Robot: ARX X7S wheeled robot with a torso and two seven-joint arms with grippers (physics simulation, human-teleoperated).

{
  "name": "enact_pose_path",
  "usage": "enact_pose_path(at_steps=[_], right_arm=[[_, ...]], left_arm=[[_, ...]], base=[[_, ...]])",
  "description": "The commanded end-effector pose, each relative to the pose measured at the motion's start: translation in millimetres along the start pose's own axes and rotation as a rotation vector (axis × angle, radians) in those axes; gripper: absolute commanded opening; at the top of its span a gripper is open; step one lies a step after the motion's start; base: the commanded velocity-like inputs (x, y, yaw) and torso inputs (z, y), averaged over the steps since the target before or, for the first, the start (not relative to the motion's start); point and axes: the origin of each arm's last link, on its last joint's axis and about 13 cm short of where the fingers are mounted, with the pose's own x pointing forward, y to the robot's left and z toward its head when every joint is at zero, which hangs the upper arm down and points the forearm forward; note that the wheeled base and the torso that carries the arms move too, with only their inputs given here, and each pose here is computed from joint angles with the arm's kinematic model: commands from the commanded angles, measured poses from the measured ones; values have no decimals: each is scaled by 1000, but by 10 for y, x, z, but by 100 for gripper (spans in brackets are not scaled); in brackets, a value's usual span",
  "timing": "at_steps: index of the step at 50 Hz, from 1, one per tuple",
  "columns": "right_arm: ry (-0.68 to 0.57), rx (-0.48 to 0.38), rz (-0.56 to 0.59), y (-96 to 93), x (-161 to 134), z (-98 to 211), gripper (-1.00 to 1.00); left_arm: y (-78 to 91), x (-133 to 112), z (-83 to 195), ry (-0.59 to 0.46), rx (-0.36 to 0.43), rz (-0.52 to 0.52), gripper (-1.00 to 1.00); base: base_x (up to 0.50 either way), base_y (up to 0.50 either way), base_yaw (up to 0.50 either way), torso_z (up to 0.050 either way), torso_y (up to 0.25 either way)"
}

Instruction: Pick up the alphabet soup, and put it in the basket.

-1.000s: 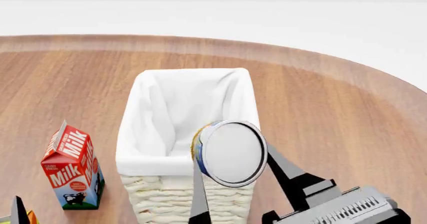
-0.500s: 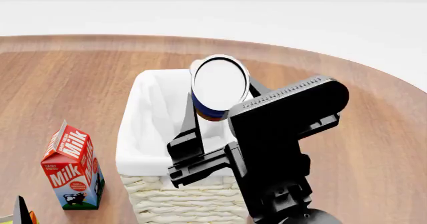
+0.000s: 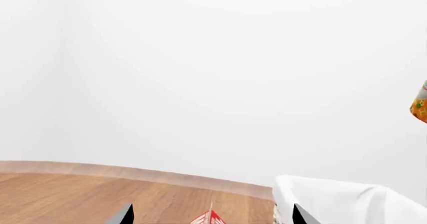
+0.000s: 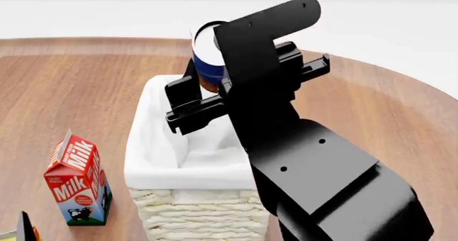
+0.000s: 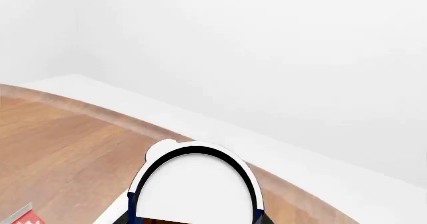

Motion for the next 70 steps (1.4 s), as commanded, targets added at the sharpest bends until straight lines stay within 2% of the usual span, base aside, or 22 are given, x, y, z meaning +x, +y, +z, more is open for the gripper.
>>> enact_pose_path(at_steps=[1, 12, 18, 26, 65, 70], right_arm=[[88, 9, -12, -13, 304, 229, -100], [163, 86, -24, 55, 557, 274, -100], [237, 97, -33, 94, 619, 258, -100], [264, 119, -42, 69, 689, 209, -100], [298, 109, -14, 128, 670, 303, -100], [292, 99, -11, 134, 661, 307, -100]], left_arm=[[-11, 7, -10, 5, 2, -5, 100], [-10, 7, 7, -2, -4, -5, 100], [-16, 2, 11, 0, -5, -7, 100], [-19, 1, 8, 1, -4, -10, 100], [-34, -6, 5, -12, 22, -21, 100], [-51, -3, 2, -15, 60, -14, 100]], base=[[0, 0, 0, 0, 0], [0, 0, 0, 0, 1], [0, 0, 0, 0, 0], [0, 0, 0, 1, 1], [0, 0, 0, 0, 1], [0, 0, 0, 0, 2]])
